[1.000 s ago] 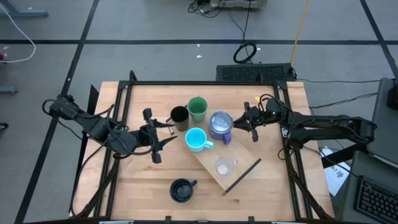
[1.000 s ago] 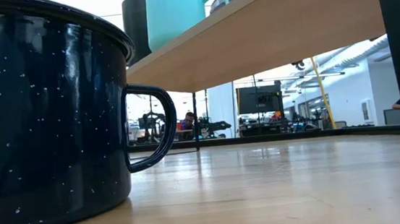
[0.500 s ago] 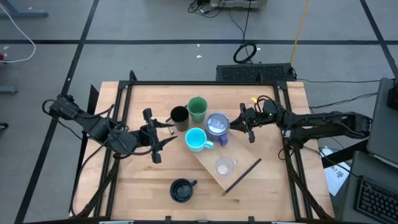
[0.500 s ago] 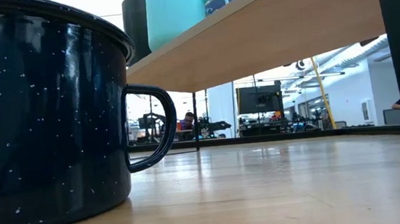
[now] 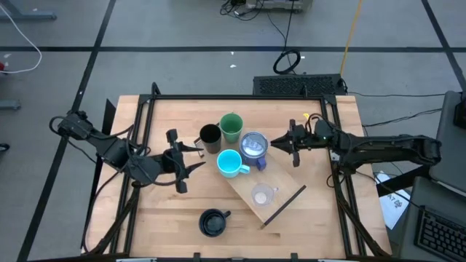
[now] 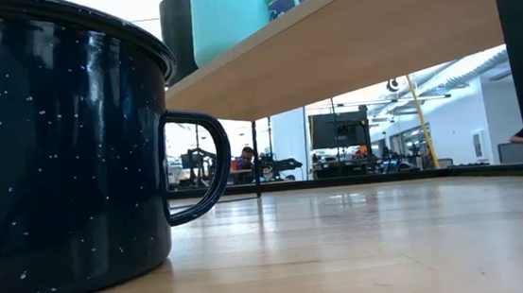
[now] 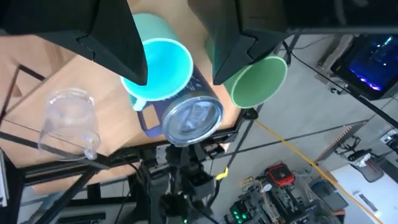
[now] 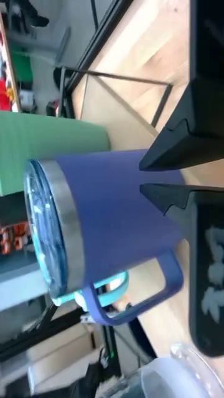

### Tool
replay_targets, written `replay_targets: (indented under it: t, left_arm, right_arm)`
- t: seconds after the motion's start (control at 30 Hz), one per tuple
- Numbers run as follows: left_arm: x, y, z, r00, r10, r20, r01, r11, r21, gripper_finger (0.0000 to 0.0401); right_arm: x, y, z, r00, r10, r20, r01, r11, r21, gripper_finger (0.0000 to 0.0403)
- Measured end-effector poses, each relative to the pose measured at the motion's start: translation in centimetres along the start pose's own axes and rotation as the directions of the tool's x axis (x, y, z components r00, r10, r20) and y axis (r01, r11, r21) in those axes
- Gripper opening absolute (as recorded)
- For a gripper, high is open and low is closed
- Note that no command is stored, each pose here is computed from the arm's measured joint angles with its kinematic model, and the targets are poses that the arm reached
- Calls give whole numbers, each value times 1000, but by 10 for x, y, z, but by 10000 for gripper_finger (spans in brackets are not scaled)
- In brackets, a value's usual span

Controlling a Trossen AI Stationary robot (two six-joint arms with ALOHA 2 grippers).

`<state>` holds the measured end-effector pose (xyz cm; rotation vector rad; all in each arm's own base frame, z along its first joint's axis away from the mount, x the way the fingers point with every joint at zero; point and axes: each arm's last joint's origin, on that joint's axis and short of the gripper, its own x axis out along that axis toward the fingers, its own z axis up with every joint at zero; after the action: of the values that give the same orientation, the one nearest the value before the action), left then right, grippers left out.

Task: Stack small to large cups/mugs on shelf
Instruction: Put the dark blue mug on the shelf

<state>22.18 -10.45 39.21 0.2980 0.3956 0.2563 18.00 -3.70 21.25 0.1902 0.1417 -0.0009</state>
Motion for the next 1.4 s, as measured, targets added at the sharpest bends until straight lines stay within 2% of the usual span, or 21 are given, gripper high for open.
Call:
replay_targets:
  t: [0.13, 0.43, 0.67, 0.8, 0.97, 1.17, 1.4]
  left_arm:
    - [0, -7, -7, 1000, -18, -14, 18, 1000, 9, 182]
    - [-5, -31, -25, 996, -87, -27, 88, 996, 3, 182]
    - [-19, -51, -30, 983, -180, -17, 181, 983, 28, 182]
    - [-20, -66, -33, 958, -282, -45, 285, 956, 66, 182]
    - [-12, -82, -41, 912, -392, -123, 402, 913, 70, 182]
    - [-2, -103, -53, 848, -480, -226, 512, 852, 110, 182]
    - [8, -123, -72, 769, -512, -381, 598, 788, 147, 182]
  right_arm:
    - [-7, 16, 0, 999, -49, -3, 49, 999, -16, 28]
    - [-13, 40, 2, 998, -52, 48, 53, 998, -18, 27]
    - [-13, 55, 17, 998, -61, -3, 61, 997, -38, 27]
    - [-14, 62, 27, 999, -42, -13, 41, 998, -48, 27]
    - [-14, 65, 28, 1000, -25, -18, 24, 998, -54, 27]
    - [-14, 65, 27, 999, -27, -22, 26, 998, -56, 27]
    - [-14, 64, 25, 998, -35, -44, 31, 997, -75, 27]
